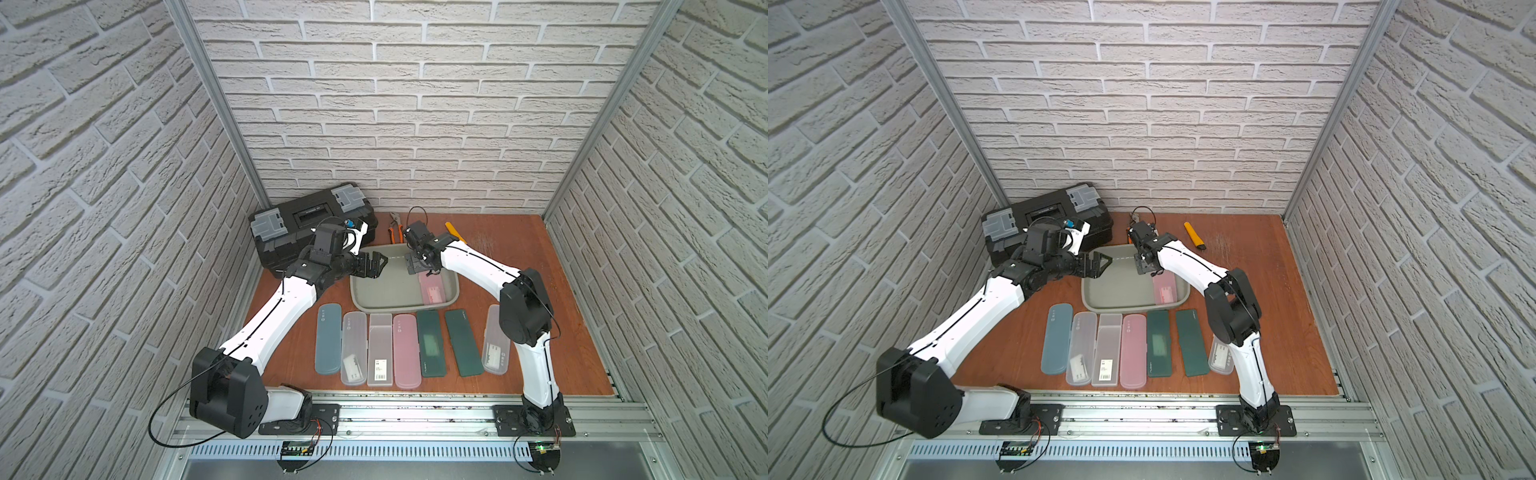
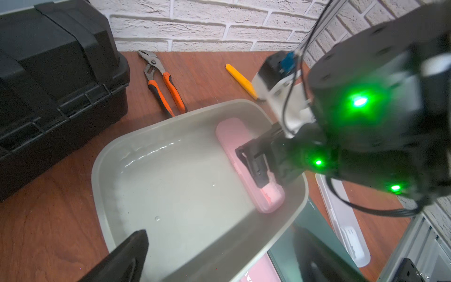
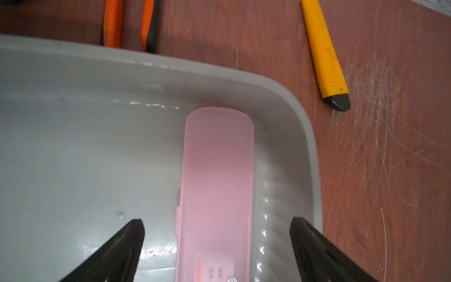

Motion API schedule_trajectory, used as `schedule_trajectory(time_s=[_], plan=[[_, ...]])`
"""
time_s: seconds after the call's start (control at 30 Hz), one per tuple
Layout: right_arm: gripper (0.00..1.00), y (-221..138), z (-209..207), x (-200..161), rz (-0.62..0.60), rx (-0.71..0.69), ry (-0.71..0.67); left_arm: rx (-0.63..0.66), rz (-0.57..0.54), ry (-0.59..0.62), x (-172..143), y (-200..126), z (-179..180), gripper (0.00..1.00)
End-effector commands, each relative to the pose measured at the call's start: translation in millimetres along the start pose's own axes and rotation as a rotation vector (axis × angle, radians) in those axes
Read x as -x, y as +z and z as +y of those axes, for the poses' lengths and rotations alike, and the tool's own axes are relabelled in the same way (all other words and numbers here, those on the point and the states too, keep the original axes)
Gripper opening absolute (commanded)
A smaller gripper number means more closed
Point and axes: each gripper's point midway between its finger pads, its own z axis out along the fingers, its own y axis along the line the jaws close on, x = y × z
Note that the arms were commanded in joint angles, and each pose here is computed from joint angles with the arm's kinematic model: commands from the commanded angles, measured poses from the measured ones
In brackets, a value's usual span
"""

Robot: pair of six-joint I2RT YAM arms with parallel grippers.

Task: Put the pencil case into the storage box
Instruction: Place the pencil case at the storage box.

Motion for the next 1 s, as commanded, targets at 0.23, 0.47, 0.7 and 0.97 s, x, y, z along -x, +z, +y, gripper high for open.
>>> schedule_trajectory(time_s=[0.23,0.47,0.7,0.97], plan=[[0.98,18,-12,-11,0.026,-0.153,-0.029,-0.012,-0.040,0.032,7,-5,-6,0.99],[0.98,27,-18,-17,0.033,-0.222,-0.055,-0.044,-0.031,0.030,7,-3,-12,0.99],[0.99,20,-19,-15,0.030,-0.214,-0.049,-0.036,-0.032,0.033,7,-4,-11,0.98],[0.99,-15,-14,-9,-0.017,-0.179,-0.069,-0.035,-0.035,0.036,7,-6,-12,0.98]])
